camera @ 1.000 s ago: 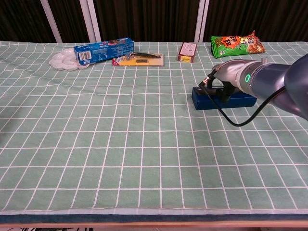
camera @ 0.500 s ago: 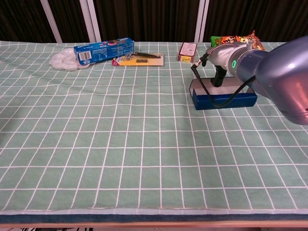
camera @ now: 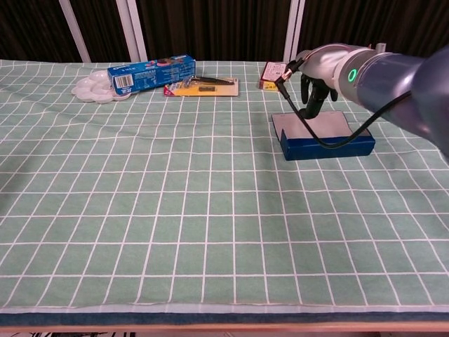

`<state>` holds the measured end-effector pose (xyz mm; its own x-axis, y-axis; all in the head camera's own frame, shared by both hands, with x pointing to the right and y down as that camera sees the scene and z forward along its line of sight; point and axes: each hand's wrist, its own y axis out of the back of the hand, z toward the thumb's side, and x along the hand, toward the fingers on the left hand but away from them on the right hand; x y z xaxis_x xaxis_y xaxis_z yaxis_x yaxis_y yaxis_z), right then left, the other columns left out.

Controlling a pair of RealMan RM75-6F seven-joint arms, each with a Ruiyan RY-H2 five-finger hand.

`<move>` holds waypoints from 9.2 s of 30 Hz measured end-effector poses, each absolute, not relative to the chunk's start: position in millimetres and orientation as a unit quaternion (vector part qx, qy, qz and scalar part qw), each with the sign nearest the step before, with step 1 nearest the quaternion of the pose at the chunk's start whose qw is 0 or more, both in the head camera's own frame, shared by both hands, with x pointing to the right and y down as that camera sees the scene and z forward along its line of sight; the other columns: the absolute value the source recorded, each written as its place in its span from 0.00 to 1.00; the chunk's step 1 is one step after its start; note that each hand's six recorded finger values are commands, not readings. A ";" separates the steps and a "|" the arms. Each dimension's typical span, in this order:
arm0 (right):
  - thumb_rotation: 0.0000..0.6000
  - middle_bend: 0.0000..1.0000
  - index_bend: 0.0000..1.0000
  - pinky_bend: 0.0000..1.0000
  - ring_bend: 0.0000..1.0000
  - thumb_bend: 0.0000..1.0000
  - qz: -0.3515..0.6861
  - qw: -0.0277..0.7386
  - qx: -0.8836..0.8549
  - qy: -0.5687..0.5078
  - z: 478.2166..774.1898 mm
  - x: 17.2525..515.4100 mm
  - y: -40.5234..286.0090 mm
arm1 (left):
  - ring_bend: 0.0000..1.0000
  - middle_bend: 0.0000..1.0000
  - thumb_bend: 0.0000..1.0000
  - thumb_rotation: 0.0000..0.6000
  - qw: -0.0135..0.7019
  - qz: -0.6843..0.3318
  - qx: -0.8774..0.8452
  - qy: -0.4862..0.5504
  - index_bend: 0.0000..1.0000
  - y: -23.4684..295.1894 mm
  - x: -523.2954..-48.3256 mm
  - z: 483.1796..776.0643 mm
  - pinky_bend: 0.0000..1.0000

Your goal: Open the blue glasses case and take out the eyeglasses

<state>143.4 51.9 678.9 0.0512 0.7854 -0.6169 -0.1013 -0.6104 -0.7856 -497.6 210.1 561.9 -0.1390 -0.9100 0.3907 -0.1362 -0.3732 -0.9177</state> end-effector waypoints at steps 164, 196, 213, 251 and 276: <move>1.00 0.99 0.20 0.98 1.00 0.45 0.765 0.199 -0.574 -0.216 708.0 218.1 97.9 | 0.00 0.00 0.01 1.00 0.313 -0.599 -0.564 0.475 0.00 207.8 -502.3 559.4 0.00; 1.00 0.99 0.38 0.98 1.00 0.44 0.726 0.240 -0.585 -0.272 684.9 238.6 73.1 | 0.00 0.00 0.01 1.00 0.339 -0.602 -0.550 0.469 0.00 207.7 -503.9 559.0 0.00; 1.00 0.99 0.41 0.98 1.00 0.44 0.726 0.218 -0.586 -0.286 693.2 260.3 69.9 | 0.00 0.00 0.01 1.00 0.371 -0.597 -0.540 0.464 0.00 206.9 -503.0 557.3 0.00; 1.00 0.99 0.44 0.98 1.00 0.49 0.743 0.191 -0.571 -0.291 710.2 280.6 77.7 | 0.00 0.00 0.01 1.00 0.365 -0.600 -0.537 0.467 0.00 206.8 -504.3 558.2 0.00; 1.00 0.99 0.52 0.98 1.00 0.50 0.740 0.190 -0.575 -0.293 712.5 276.4 78.0 | 0.00 0.00 0.01 1.00 0.361 -0.601 -0.538 0.468 0.00 206.3 -504.6 559.1 0.00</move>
